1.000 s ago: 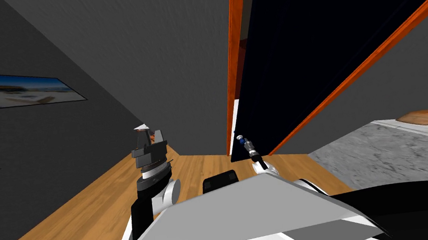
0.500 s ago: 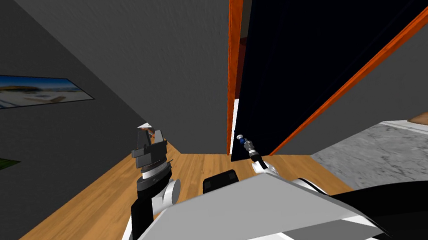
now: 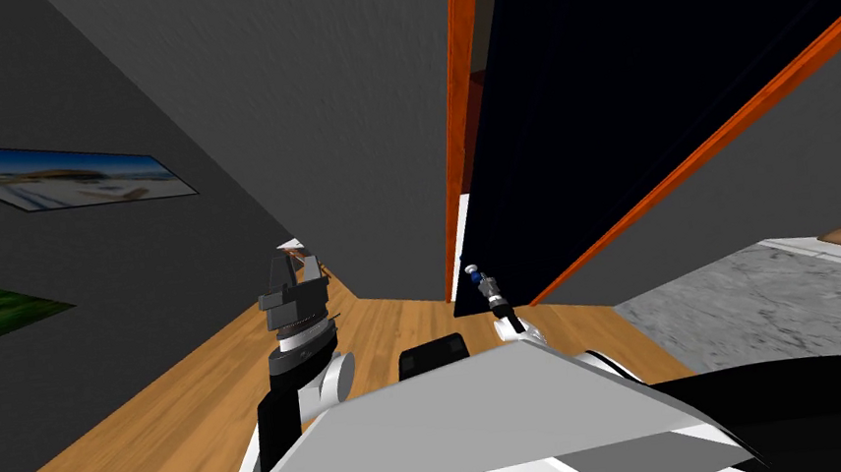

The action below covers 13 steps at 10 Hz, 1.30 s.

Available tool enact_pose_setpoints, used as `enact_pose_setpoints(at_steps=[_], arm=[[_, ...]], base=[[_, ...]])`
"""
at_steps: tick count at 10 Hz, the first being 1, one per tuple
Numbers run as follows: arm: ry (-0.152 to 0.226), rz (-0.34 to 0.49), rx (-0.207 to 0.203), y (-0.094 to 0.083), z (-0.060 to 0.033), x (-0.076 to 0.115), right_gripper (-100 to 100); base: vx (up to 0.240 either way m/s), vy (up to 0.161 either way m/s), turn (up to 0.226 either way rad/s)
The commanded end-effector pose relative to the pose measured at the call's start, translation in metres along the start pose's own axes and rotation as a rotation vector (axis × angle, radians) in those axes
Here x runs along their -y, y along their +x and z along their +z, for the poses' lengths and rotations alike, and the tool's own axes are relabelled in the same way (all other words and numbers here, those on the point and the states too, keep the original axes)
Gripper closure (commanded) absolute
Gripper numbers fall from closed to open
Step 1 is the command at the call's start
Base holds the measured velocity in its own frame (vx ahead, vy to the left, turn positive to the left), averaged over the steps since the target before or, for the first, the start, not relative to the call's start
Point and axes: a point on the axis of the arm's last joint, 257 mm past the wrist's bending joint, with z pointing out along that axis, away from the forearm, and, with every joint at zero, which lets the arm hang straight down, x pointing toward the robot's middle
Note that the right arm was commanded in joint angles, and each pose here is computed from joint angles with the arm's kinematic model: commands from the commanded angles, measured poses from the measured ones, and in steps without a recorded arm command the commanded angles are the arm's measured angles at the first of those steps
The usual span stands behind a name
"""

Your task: Pull the door open

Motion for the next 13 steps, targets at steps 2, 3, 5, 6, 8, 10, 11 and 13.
enact_pose_setpoints(at_steps=[2,3,5,6,8,10,11,13], arm=[[-0.012,0.072,-0.031,0.0208,0.0075,0.001,100],[-0.012,0.119,-0.026,0.0208,0.0083,0.0014,100],[-0.012,0.176,-0.021,0.0207,0.009,0.0018,100],[-0.012,0.216,-0.017,0.0207,0.0096,0.0022,100],[-0.01,0.228,-0.015,0.0198,0.0084,0.0029,100],[-0.012,0.228,-0.017,0.0207,0.0096,0.0022,100],[-0.012,0.228,-0.017,0.0207,0.0096,0.0022,100],[-0.012,0.28,-0.012,0.0207,0.0103,0.0027,100]], base=[[-0.036,-0.015,0.05],[-0.042,-0.009,0.075],[-0.058,-0.032,0.054],[-0.052,-0.02,0.079],[-0.022,-0.011,0.011],[0.0,0.004,-0.012],[0.0,0.0,0.0],[-0.029,-0.015,0.048]])
